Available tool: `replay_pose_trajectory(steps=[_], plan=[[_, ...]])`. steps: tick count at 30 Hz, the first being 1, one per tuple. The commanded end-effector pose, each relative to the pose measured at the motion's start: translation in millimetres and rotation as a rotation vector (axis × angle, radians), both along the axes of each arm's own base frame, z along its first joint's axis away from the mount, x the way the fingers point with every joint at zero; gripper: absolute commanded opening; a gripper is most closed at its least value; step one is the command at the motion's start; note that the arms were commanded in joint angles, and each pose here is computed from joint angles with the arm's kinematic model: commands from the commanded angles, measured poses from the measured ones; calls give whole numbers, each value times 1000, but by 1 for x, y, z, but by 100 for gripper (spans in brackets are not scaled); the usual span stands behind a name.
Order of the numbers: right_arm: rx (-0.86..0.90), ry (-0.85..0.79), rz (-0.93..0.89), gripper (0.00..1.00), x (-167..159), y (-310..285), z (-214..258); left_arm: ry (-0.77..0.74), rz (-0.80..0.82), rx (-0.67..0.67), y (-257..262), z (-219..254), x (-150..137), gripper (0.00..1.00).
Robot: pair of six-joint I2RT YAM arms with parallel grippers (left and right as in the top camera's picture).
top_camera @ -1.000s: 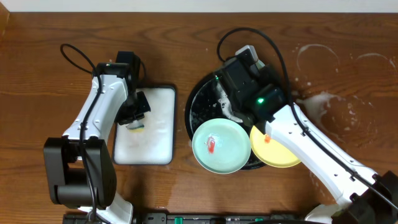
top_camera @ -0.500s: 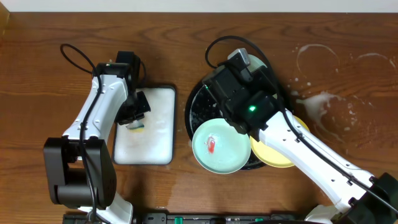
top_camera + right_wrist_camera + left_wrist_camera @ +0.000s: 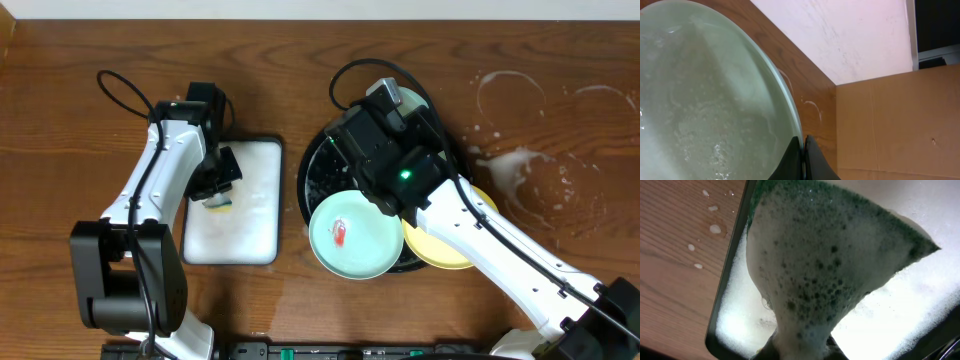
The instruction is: Clean dirty plates on tray and stack at the side
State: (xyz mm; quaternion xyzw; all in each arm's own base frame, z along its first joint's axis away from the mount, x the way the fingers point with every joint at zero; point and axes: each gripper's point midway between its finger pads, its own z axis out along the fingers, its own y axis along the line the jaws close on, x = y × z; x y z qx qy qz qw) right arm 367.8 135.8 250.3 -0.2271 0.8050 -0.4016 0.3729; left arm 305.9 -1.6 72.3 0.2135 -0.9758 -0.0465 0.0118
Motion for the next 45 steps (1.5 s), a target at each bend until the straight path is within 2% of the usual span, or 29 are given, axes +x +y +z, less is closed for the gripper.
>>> replay_pose_trajectory(steps=[1, 37, 41, 45], plan=[[-2, -47, -12, 1, -3, -3, 15, 3, -3, -3, 0, 0, 0, 8], [20, -63, -18, 1, -2, -2, 16, 4, -3, -4, 0, 0, 0, 7], [156, -70, -68, 1, -1, -7, 5, 4, -3, -4, 0, 0, 0, 8], [436, 70, -101, 1, 8, -11, -32, 4, -3, -4, 0, 0, 0, 8]])
